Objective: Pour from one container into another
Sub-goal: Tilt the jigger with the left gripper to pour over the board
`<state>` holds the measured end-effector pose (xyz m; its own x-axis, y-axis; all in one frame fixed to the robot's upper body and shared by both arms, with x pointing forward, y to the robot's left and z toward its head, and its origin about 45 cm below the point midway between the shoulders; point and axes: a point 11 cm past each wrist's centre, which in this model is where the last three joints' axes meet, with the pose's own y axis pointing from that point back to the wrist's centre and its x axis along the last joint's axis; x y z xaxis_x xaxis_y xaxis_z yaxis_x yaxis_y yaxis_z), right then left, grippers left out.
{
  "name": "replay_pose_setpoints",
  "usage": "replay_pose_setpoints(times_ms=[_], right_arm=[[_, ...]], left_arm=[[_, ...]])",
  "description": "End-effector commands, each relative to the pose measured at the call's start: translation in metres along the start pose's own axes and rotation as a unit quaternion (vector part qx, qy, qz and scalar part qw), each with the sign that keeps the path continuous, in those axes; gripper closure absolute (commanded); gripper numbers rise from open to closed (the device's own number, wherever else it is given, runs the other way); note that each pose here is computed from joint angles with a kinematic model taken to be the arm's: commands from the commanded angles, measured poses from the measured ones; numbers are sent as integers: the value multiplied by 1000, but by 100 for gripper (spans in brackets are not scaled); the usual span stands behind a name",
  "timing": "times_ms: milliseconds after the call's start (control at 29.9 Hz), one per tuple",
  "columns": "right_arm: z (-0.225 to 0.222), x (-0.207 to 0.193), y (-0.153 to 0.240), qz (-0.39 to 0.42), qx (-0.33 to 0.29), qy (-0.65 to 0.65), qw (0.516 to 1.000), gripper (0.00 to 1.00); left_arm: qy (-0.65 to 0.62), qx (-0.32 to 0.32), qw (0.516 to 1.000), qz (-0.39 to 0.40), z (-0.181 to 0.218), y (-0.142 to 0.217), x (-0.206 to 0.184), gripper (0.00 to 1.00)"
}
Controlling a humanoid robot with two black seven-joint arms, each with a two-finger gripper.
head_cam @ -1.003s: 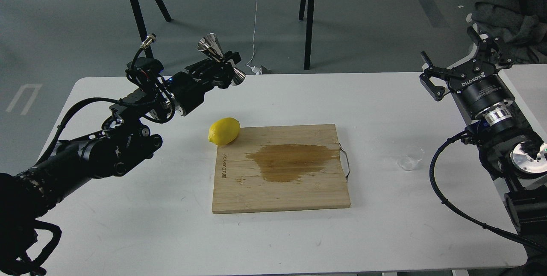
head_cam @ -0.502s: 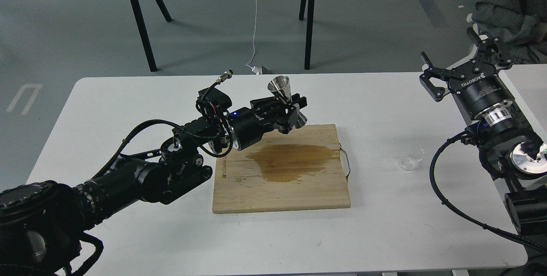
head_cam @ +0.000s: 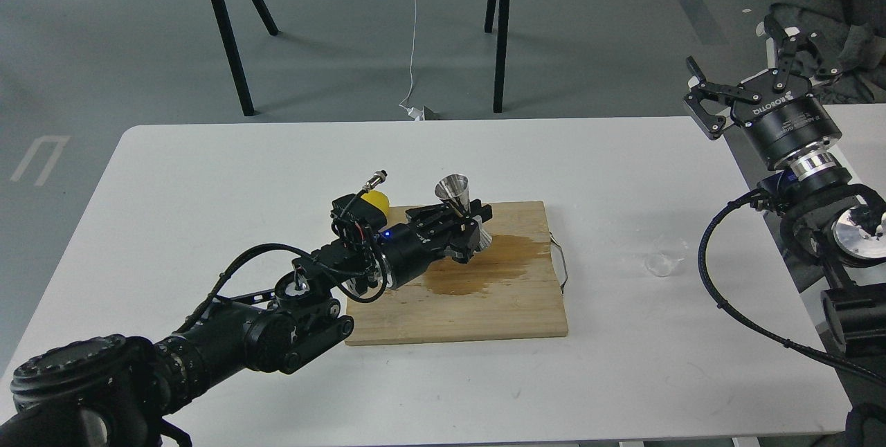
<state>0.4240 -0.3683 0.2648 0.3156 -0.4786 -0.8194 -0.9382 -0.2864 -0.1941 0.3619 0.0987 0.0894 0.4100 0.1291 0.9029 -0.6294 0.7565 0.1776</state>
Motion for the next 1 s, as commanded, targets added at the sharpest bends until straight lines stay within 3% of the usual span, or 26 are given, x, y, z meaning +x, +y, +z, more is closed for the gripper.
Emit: replay_pose_setpoints(times_ms=[0, 401, 970], right_arm=[[-1, -1, -5, -1, -3, 3, 1000, 1], [-3, -3, -7, -2, -1, 5, 1000, 1], [-1, 0, -4, 2, -4, 4, 1000, 1]], left_arm=[[-8, 23, 1000, 0, -14, 8, -4, 88], [-25, 52, 998, -37, -31, 30, -37, 87], [-28, 60, 997, -38, -36, 33, -37, 85]])
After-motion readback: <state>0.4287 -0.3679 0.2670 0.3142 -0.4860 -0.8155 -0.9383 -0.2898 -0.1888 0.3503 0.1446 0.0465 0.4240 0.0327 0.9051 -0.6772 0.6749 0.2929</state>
